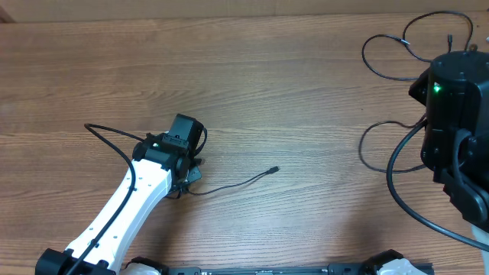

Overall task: Untangle cables
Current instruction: 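Drag the grasped cable with the right gripper to the right side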

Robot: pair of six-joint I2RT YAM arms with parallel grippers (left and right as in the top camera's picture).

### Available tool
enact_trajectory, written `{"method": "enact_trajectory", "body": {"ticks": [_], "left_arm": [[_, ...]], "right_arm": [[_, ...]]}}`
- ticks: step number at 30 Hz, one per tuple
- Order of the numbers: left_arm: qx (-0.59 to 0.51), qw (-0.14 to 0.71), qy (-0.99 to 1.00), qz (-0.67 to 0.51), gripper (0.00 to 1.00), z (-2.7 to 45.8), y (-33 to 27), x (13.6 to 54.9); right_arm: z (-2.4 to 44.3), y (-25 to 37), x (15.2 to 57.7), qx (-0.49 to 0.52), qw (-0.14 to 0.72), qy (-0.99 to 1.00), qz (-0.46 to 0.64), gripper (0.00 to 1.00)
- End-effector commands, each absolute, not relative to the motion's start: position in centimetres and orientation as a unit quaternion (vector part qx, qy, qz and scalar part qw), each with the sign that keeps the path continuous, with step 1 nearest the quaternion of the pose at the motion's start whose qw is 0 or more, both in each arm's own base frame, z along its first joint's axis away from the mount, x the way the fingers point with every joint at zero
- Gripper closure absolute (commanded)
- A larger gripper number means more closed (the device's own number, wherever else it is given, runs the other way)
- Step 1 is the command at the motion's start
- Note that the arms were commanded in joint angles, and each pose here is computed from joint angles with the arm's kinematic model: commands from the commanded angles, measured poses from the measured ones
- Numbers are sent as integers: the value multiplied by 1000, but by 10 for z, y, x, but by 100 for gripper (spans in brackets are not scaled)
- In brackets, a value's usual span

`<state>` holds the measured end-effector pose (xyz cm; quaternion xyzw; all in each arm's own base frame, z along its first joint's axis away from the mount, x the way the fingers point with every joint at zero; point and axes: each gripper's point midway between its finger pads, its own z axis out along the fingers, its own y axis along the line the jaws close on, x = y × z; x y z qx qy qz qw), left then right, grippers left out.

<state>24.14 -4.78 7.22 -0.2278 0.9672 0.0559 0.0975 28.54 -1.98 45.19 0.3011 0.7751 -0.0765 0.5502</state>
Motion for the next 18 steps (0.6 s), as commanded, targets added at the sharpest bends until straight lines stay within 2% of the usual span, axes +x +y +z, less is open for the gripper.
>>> {"method": "enact_trajectory", "body": {"ticks": [1, 6, 12, 16, 17, 18], "left_arm": [[-192, 94, 977, -15, 96, 76, -75, 253], [-68, 120, 977, -159, 96, 103, -131, 276], [-67, 159, 972, -161, 95, 119, -132, 295], [-82, 161, 974, -135, 74, 116, -122, 294], [-83, 159, 975, -131, 67, 115, -121, 293], [-84, 156, 976, -126, 54, 114, -119, 292]], "right_arm": [[452, -2, 290, 278, 541, 793, -23, 96], [435, 11, 298, 258, 511, 820, -12, 96], [415, 13, 303, 249, 479, 841, -37, 96], [406, 15, 305, 243, 464, 851, -45, 96], [405, 17, 306, 242, 462, 853, -41, 96], [404, 20, 306, 239, 459, 855, -33, 96]]}}
